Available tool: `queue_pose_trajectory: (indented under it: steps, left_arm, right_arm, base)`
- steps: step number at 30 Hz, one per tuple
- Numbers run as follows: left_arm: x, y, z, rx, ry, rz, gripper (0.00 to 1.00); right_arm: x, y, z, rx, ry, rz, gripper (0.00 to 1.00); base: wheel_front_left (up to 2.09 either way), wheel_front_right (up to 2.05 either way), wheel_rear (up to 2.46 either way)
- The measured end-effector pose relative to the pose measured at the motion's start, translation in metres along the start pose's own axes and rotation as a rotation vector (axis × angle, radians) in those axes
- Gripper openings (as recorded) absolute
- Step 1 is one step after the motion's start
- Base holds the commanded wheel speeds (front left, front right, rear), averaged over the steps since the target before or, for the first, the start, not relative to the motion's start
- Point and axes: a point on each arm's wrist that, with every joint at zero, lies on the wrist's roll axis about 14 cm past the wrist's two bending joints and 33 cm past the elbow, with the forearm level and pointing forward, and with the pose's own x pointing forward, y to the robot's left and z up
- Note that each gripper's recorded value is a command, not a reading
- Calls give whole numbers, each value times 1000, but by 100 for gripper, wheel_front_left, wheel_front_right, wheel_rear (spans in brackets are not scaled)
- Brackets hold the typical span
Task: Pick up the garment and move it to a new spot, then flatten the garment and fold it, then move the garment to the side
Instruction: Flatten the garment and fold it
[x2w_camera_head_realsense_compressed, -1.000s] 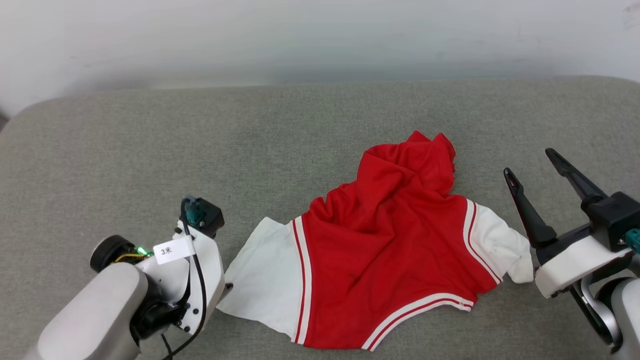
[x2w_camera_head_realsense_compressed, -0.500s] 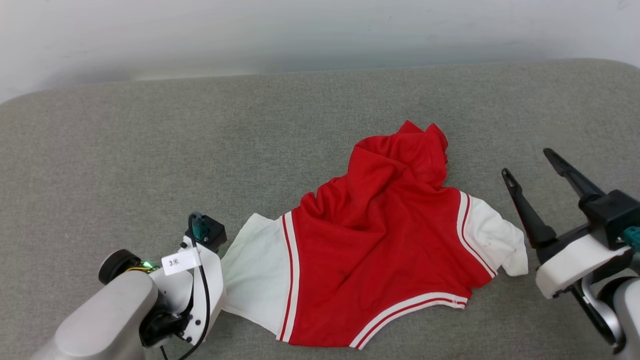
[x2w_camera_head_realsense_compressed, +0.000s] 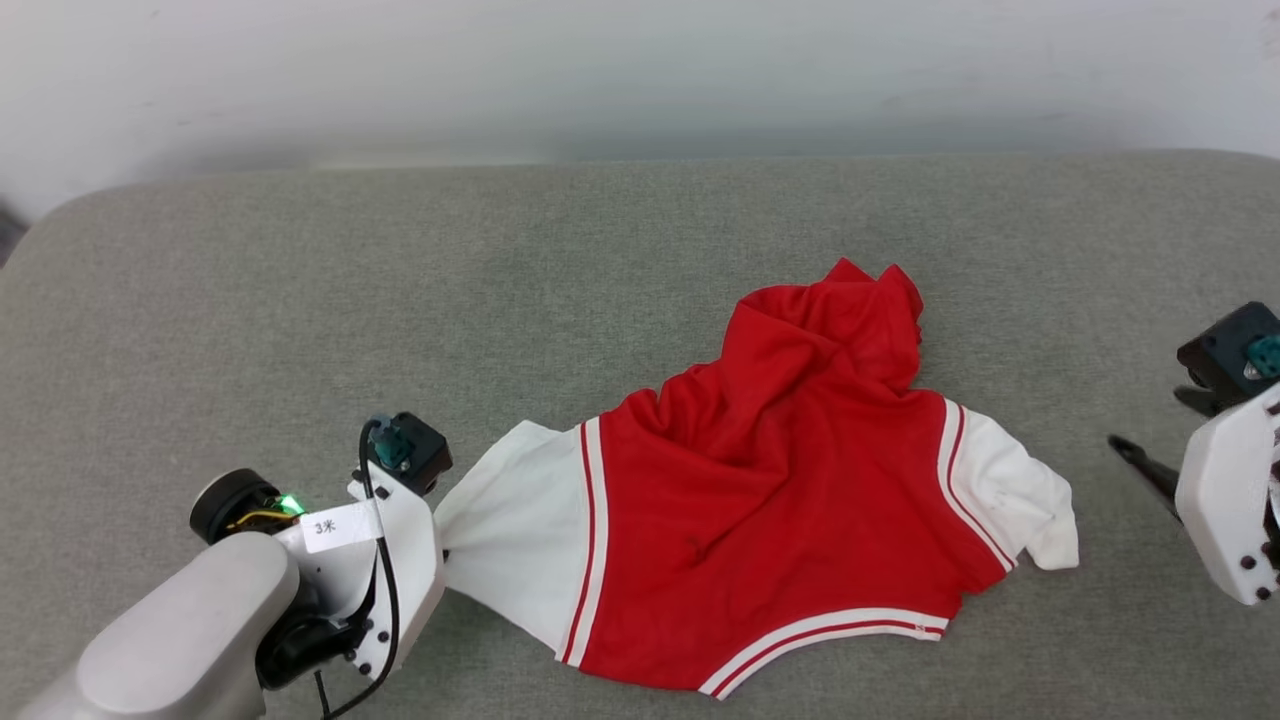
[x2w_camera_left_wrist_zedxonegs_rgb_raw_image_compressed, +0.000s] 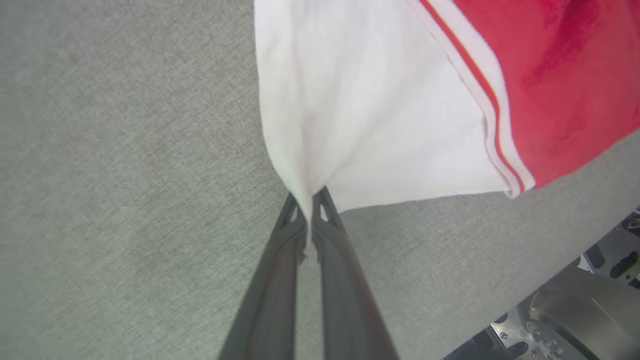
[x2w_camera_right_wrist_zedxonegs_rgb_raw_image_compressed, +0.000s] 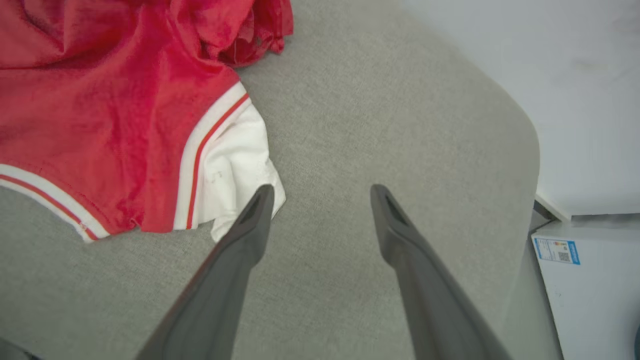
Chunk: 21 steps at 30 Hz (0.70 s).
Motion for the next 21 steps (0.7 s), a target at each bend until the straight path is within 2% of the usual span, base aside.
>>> queue_pose_trajectory:
  steps: [3, 7, 15, 19, 21]
  left_arm:
    - [-2, 3, 7, 14, -22, 10, 0]
    - [0, 4, 10, 11, -31, 8, 0]
    - [10, 9, 12, 9, -33, 8, 0]
    - [16, 13, 7, 0, -22, 12, 0]
    - [17, 13, 6, -2, -21, 12, 0]
  right_arm:
    - [4, 6, -22, 38, 176, 72, 100]
    - [17, 9, -43, 92, 325, 118, 100]
    - [61, 52, -79, 225, 461, 234, 100]
    - [74, 70, -107, 235, 533, 266, 100]
    - [75, 73, -109, 232, 526, 271, 100]
  base:
    - [0, 0, 0]
    - [0, 0, 0]
    - [0, 0, 0]
    - [0, 0, 0]
    - [0, 0, 0]
